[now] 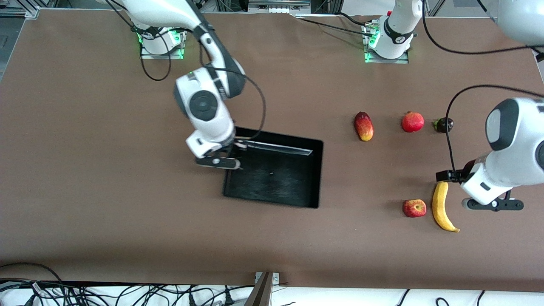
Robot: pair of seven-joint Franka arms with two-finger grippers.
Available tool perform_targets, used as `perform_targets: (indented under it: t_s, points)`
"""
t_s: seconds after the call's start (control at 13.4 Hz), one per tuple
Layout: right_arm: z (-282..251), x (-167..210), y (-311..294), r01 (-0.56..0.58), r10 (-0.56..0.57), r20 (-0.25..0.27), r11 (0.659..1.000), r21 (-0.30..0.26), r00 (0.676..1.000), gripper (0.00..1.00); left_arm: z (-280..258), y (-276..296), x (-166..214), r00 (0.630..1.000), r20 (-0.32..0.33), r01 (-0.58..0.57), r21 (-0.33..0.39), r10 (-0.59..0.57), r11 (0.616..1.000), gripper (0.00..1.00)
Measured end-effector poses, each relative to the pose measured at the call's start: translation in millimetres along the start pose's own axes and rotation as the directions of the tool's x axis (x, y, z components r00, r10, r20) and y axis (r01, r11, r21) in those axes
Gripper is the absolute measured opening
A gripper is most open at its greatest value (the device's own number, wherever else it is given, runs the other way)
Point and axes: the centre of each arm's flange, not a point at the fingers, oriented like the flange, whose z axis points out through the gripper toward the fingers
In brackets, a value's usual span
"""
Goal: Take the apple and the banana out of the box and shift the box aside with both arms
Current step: 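Drag the tray with the right gripper while the left gripper withdraws, then open the right gripper off the tray rim and raise it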
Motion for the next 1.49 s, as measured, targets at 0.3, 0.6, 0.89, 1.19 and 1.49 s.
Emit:
perform_targets:
  t_s: [0.3, 0.6, 0.89, 1.19, 1.49]
  points:
    - [-13.7, 35.4, 190.9, 0.080, -0.080, 0.082, 0.997, 0.002, 0.993, 0.04, -82.0, 4.9, -46.4, 0.999, -0.038, 0.012, -0.010, -0.013, 1.000, 1.00]
    - [-15.3, 39.7, 376.1, 0.132, -0.151, 0.164, 0.984, 0.121, 0.975, 0.04, -127.1, -0.1, -99.1, 0.997, -0.078, 0.002, -0.032, -0.005, 0.999, 1.00]
    - [24.6, 18.0, 456.1, 0.135, -0.156, 0.162, 0.982, 0.134, 0.974, 0.04, -144.9, -2.1, -131.8, 0.995, -0.099, -0.017, -0.062, 0.011, 0.998, 1.00]
    - [69.1, 1.6, 471.9, 0.165, -0.174, 0.110, 0.983, 0.082, 0.979, 0.04, -157.6, 11.2, -140.7, 0.993, -0.117, -0.037, -0.105, 0.024, 0.994, 1.00]
    - [73.8, -1.0, 475.4, 0.161, -0.169, 0.104, 0.984, 0.080, 0.980, 0.04, -182.3, 10.4, -161.2, 0.991, -0.130, -0.039, -0.116, 0.024, 0.993, 1.00]
